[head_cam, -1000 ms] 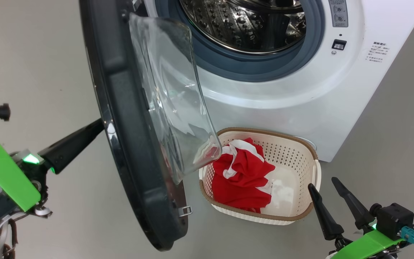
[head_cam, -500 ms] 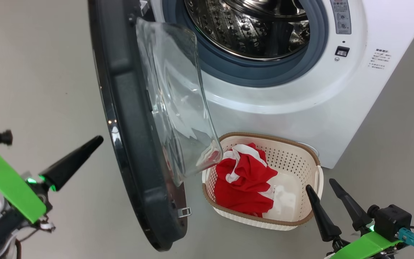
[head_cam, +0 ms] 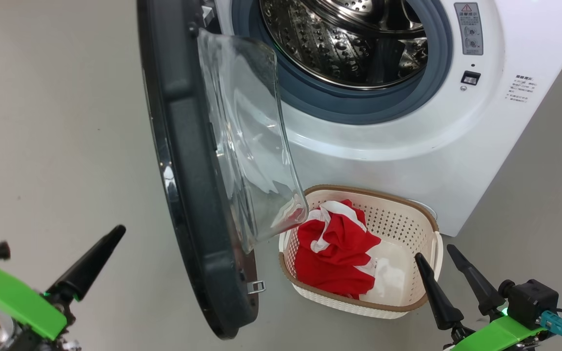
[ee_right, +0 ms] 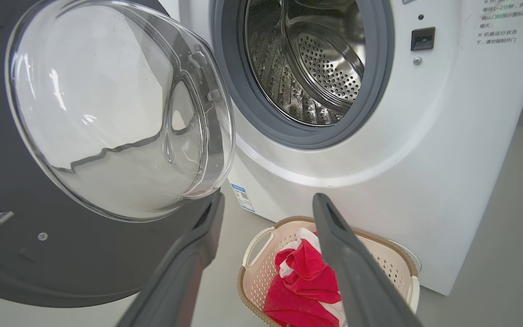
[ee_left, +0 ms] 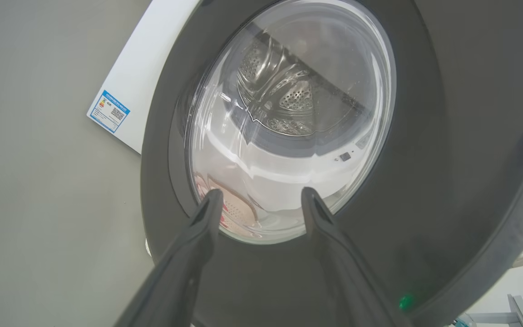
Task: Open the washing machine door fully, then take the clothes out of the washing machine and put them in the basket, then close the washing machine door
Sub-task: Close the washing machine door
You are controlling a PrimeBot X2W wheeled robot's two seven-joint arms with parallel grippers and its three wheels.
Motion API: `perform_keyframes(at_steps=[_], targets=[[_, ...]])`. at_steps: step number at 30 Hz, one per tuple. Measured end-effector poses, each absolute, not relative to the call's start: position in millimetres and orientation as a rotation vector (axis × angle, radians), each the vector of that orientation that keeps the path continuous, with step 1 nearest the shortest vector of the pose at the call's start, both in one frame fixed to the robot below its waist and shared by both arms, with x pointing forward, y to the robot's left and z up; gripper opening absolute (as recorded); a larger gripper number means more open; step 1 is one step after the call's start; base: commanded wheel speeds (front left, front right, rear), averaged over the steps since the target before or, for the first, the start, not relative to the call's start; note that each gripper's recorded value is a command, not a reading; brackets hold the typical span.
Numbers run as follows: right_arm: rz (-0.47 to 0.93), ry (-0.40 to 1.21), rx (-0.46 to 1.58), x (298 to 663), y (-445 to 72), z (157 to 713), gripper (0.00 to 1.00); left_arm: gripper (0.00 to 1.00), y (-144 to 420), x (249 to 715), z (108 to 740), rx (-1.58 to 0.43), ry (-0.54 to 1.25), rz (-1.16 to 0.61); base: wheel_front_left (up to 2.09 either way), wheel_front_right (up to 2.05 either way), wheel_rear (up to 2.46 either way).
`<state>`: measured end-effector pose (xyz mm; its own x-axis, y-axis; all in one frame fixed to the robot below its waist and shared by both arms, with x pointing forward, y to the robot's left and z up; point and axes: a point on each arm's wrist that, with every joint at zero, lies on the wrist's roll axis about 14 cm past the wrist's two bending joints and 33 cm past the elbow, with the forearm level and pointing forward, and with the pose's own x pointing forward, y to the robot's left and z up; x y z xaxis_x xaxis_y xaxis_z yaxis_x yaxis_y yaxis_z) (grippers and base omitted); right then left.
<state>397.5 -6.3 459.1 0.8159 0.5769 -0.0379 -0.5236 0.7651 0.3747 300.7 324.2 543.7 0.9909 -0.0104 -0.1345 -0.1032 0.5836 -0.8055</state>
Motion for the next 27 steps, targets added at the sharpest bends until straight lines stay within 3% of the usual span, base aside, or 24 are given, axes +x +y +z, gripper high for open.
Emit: perform_keyframes(at_steps=[1,2,27], targets=[[0.603,0.155,0.359,397,-6,459,1.0,0.97,328,295,534,-0.955,0.127,0.093,0.0,0.0,0.0],[0.604,0.154,0.359,397,-5,459,1.0,1.0,330,292,530,-0.962,0.121,0.113,0.0,0.0,0.0],[0.597,0.164,0.354,398,-8,456,1.0,1.0,327,263,457,-0.937,0.046,0.392,0.0,0.0,0.0]])
